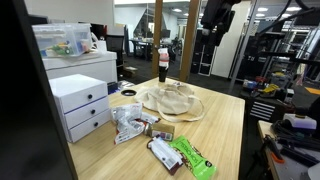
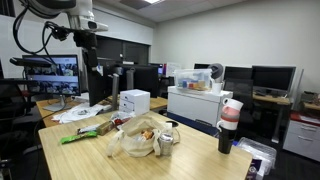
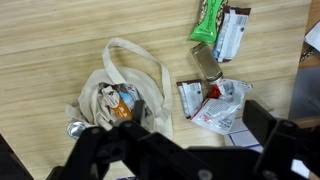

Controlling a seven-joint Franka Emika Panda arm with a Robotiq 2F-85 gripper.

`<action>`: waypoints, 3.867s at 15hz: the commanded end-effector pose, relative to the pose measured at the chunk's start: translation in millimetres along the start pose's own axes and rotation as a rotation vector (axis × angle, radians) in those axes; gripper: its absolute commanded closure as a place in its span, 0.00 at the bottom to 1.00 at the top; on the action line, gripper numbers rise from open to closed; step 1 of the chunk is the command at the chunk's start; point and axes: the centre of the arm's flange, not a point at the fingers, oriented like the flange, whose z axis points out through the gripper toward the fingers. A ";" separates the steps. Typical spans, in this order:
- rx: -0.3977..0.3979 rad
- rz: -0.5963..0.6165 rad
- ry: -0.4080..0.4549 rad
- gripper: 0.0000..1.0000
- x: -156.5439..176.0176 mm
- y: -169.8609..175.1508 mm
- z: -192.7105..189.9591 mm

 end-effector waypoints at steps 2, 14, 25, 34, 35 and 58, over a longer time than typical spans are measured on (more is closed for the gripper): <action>-0.001 0.009 -0.003 0.00 3.5 1.9 0.8; 0.037 0.096 -0.003 0.00 28.0 23.1 11.0; 0.028 0.179 0.075 0.00 70.7 63.4 83.5; 0.016 0.182 0.098 0.00 78.4 68.7 114.6; 0.016 0.181 0.099 0.00 78.5 68.5 114.6; -0.154 0.265 0.143 0.00 128.1 116.6 263.7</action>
